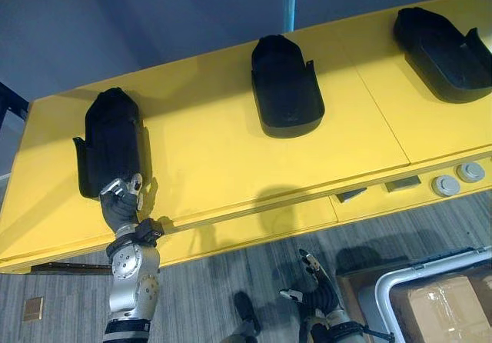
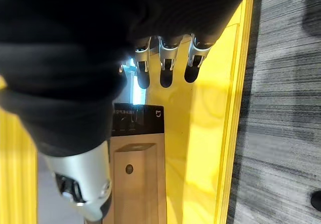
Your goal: Walk over and take plastic housings, then place them on the shelf
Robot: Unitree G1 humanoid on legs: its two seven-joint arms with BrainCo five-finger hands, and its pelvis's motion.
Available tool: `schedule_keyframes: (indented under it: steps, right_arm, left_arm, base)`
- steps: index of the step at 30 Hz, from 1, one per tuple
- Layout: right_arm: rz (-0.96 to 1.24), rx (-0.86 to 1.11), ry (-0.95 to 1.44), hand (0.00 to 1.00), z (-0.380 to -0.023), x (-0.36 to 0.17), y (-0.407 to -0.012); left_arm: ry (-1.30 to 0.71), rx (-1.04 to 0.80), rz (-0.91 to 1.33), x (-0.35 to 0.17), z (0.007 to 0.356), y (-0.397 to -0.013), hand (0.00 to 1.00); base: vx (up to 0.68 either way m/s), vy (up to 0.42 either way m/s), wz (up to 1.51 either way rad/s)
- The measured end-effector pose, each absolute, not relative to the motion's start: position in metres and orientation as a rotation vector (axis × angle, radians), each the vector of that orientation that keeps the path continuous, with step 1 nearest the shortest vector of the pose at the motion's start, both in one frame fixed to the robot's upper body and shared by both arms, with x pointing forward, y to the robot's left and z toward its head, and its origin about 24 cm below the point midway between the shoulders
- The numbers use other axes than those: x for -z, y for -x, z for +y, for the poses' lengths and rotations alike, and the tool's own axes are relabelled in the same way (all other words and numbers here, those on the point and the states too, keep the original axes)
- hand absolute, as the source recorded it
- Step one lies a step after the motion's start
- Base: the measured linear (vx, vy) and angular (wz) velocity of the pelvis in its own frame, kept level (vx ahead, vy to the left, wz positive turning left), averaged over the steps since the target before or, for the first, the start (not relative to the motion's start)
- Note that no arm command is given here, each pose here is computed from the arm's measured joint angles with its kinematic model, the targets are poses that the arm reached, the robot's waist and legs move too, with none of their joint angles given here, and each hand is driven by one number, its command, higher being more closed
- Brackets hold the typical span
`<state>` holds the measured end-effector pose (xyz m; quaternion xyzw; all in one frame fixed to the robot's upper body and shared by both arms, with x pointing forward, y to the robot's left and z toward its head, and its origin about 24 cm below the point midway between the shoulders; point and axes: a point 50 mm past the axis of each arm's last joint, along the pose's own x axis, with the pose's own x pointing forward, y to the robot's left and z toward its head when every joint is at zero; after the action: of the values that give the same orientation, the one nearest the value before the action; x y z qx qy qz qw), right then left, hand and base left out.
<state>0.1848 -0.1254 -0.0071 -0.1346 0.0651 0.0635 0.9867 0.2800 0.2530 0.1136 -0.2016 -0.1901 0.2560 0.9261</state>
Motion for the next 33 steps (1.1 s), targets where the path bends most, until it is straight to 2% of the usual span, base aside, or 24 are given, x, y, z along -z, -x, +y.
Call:
schedule_keyframes:
  steps: [6,7,11,13,16,19,24,27,31,33]
  right_arm:
    - [0.129,-0.132,0.267,0.0,-0.125,0.007,-0.184]
    - [0.128,-0.132,0.266,0.0,-0.125,0.006,-0.184]
    - [0.116,-0.109,0.278,0.0,-0.124,0.006,-0.184]
    - [0.1,-0.074,0.281,0.0,-0.124,0.004,-0.185]
    - [0.073,0.029,0.271,0.0,-0.132,0.0,-0.189]
    - [0.058,0.125,0.274,0.0,-0.143,-0.004,-0.192]
    - [0.006,0.19,0.292,0.0,-0.159,-0.014,-0.21]
    - [0.02,0.235,0.3,0.0,-0.177,-0.013,-0.21]
    - [0.097,0.47,0.219,0.0,-0.223,-0.009,-0.172]
    - [0.104,0.509,0.208,0.0,-0.233,-0.008,-0.164]
  left_arm:
    - [0.403,-0.563,-0.421,-0.119,0.265,-0.285,1.0]
    - [0.402,-0.56,-0.43,-0.122,0.265,-0.286,0.0]
    - [0.424,-0.515,-0.477,-0.131,0.262,-0.284,0.0]
    - [0.443,-0.461,-0.544,-0.144,0.256,-0.273,0.0]
    - [0.478,-0.341,-0.609,-0.148,0.229,-0.243,0.0]
    - [0.518,-0.293,-0.5,-0.119,0.197,-0.219,0.0]
    - [0.507,-0.369,-0.417,-0.097,0.191,-0.192,0.0]
    - [0.524,-0.361,-0.473,-0.106,0.189,-0.191,0.0]
    - [0.548,-0.213,-0.482,-0.115,0.157,-0.226,0.0]
    - [0.512,-0.247,-0.455,-0.111,0.158,-0.235,0.0]
  base:
    - [-0.01,0.002,-0.05]
    - [0.0,0.0,0.0]
    - [0.02,-0.003,0.03]
    - [0.01,-0.002,0.02]
    - [0.04,0.002,-0.06]
    - [0.05,-0.008,-0.3]
    - [0.05,-0.059,-1.44]
    - [0.06,0.191,-2.06]
    - [-0.02,0.292,-1.74]
    - [-0.14,0.162,-1.94]
